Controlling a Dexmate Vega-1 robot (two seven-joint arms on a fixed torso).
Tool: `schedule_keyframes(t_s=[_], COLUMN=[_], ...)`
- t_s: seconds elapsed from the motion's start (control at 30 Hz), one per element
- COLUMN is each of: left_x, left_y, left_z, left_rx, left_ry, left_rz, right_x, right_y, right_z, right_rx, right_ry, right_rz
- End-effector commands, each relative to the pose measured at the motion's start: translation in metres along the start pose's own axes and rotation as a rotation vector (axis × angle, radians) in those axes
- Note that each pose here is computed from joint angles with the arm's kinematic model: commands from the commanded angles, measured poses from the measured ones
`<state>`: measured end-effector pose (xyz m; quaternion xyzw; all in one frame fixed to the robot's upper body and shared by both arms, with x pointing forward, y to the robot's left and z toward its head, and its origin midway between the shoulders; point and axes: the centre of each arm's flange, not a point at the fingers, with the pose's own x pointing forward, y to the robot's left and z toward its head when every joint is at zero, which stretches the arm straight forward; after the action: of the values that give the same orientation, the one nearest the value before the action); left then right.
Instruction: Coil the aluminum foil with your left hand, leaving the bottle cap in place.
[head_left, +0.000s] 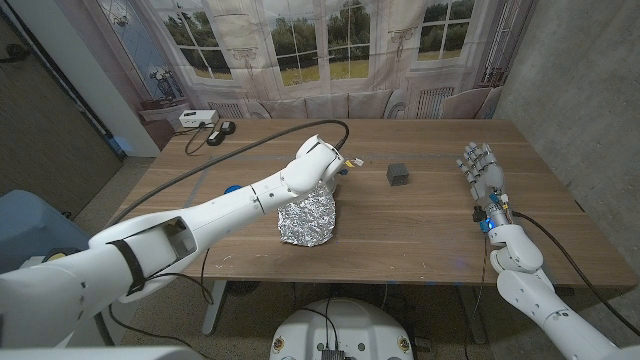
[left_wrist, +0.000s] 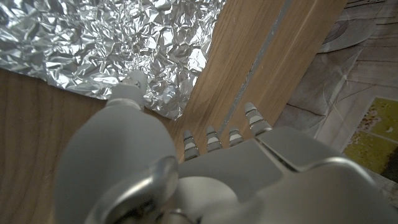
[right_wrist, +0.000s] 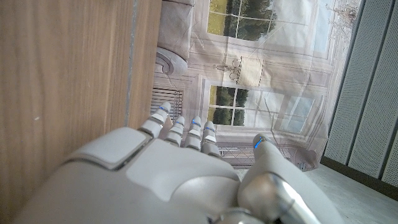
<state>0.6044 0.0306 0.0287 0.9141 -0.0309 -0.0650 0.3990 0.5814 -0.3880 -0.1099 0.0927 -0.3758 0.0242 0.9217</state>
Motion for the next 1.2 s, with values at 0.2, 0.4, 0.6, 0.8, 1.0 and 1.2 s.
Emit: schedule_keyframes(t_s=[0.2, 0.4, 0.6, 0.8, 1.0, 1.2], left_x=[0.013, 0.016, 0.016, 0.013, 0.010, 0.008], left_y=[-0.005, -0.009, -0.013, -0.016, -0.018, -0.017], left_z=[0.010, 0.011, 0.011, 0.010, 0.006, 0.003], left_rx=[0.031, 0.010, 0.000, -0.011, -0.037, -0.041], left_ry=[-0.036, -0.058, -0.067, -0.072, -0.081, -0.068], left_rz=[-0.010, -0.015, 0.015, 0.107, 0.168, 0.203], right_x=[0.002, 0.003, 0.006, 0.008, 0.010, 0.011], right_y=[0.001, 0.002, 0.003, 0.005, 0.005, 0.005], right_z=[-0.004, -0.004, -0.004, -0.003, -0.005, -0.005], right_rx=[-0.007, -0.010, -0.012, -0.023, -0.024, -0.021], right_ry=[0.010, 0.012, 0.016, 0.018, 0.026, 0.023], right_rz=[-0.012, -0.013, -0.013, -0.011, -0.013, -0.015])
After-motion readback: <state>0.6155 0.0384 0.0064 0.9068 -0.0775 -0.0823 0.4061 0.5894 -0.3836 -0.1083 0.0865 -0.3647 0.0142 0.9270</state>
